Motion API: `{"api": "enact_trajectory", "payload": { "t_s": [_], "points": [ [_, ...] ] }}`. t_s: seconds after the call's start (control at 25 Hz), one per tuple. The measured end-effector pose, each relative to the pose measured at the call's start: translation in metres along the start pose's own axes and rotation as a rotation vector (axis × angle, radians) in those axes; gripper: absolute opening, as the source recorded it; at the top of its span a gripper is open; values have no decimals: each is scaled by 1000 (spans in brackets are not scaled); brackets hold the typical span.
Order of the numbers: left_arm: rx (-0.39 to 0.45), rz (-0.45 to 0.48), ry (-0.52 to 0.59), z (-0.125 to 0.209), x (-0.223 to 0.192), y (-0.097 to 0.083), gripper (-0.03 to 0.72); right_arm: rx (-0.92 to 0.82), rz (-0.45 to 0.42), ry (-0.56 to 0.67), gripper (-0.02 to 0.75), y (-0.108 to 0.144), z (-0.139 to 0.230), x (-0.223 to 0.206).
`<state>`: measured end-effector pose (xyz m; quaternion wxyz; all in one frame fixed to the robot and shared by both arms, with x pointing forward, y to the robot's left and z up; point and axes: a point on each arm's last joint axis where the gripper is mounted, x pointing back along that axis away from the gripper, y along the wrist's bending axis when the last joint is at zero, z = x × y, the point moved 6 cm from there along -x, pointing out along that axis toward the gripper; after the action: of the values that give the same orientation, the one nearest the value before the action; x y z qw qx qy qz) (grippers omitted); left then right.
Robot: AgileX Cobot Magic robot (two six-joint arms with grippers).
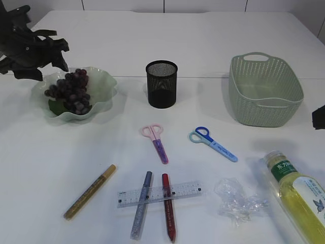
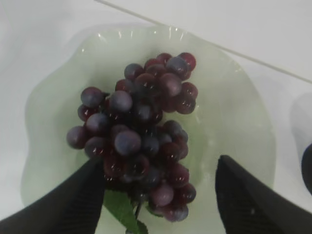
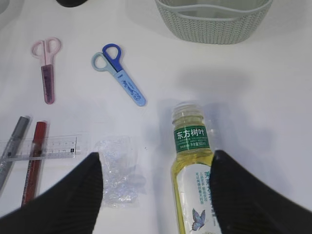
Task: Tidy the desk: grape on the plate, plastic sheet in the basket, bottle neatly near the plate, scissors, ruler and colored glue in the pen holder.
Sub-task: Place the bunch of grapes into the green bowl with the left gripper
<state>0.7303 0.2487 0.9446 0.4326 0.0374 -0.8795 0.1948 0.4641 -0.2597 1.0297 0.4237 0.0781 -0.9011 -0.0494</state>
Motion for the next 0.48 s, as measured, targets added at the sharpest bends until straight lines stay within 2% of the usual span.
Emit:
{"api": "enact_trajectory", "payload": {
  "t_s": [0.08, 0.24, 0.36, 0.48],
  "points": [
    [-29, -12, 36, 3, 8, 0, 522, 19, 1, 0, 531, 0, 0, 0],
    [-152, -25, 101, 7, 34, -1, 512, 44, 1, -2, 531, 0, 0, 0],
    [-230, -27, 136, 8, 58, -2, 464, 83, 2, -13, 531, 0, -2, 0],
    [-271, -26, 140, 6, 83, -4, 425, 97, -3, -21, 531, 1, -3, 0]
  ]
}}
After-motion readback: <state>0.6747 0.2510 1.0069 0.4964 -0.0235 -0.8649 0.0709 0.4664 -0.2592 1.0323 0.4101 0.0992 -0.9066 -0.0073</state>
